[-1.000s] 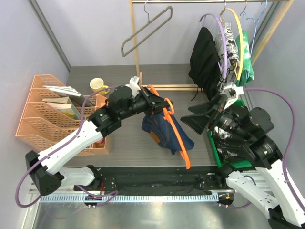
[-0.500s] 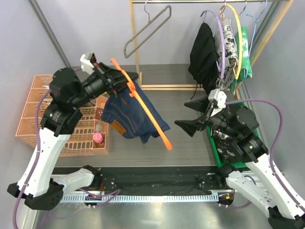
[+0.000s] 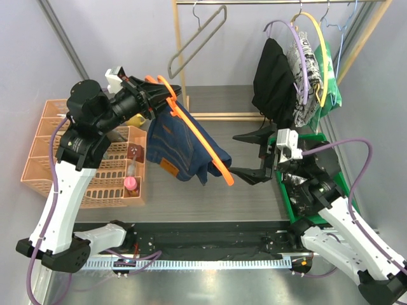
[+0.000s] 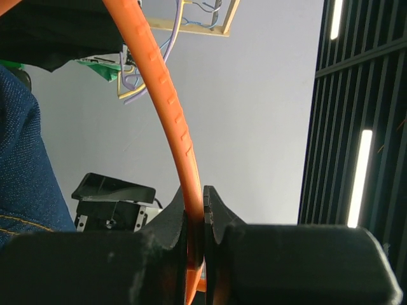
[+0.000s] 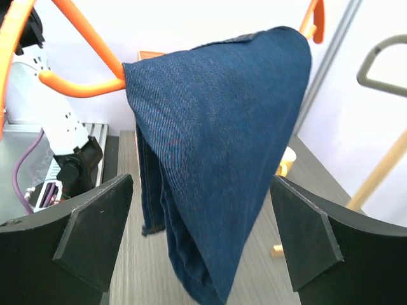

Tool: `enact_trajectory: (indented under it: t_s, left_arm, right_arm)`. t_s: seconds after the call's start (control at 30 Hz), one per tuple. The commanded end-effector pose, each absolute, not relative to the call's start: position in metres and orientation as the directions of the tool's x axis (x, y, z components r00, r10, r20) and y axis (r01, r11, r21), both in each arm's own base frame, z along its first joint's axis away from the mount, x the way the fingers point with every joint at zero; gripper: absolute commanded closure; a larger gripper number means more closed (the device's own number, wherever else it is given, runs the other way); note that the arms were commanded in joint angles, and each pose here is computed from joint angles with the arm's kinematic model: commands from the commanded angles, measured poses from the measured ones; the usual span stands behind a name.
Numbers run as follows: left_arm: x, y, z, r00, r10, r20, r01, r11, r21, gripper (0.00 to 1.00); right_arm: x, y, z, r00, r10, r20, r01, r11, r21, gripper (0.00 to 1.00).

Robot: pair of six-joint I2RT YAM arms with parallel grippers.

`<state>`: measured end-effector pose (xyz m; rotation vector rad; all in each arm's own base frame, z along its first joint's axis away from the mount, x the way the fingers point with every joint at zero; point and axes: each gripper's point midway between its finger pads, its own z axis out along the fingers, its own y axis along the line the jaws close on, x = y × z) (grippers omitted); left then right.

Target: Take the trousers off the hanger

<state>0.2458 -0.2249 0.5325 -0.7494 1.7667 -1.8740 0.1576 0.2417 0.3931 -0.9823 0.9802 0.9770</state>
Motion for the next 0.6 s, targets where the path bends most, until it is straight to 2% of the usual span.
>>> enact_trajectory:
  t_s: [0.0, 0.13, 0.37, 0.47, 0.57]
  left_arm:
    - [0.224, -0.217, 0.583, -0.769, -0.638, 0.042, 0.084, -0.166, -0.983, 1.00]
    - [0.226, -0.219, 0.582, -0.774, -0.631, 0.053, 0.077, -0.176, -0.981, 1.00]
    - [0.225, -0.217, 0.582, -0.773, -0.632, 0.053, 0.081, -0.181, -0.980, 1.00]
    - [0.223, -0.216, 0.582, -0.776, -0.628, 0.052, 0.082, -0.182, -0.980, 1.00]
    - [0.224, -0.216, 0.581, -0.774, -0.631, 0.053, 0.081, -0.181, -0.980, 1.00]
  right_arm:
    - [0.146, 0.247, 0.429, 0.361, 0.292, -0.886, -0.926, 0.222, -0.304, 0.06]
    - [0.147, 0.262, 0.434, 0.339, 0.297, -0.893, -0.938, 0.171, -0.300, 0.08]
    - [0.150, 0.278, 0.438, 0.329, 0.307, -0.893, -0.942, 0.170, -0.288, 0.21]
    - [0.149, 0.283, 0.437, 0.318, 0.307, -0.897, -0.946, 0.160, -0.281, 0.22]
    - [0.150, 0.285, 0.437, 0.310, 0.312, -0.898, -0.948, 0.168, -0.269, 0.18]
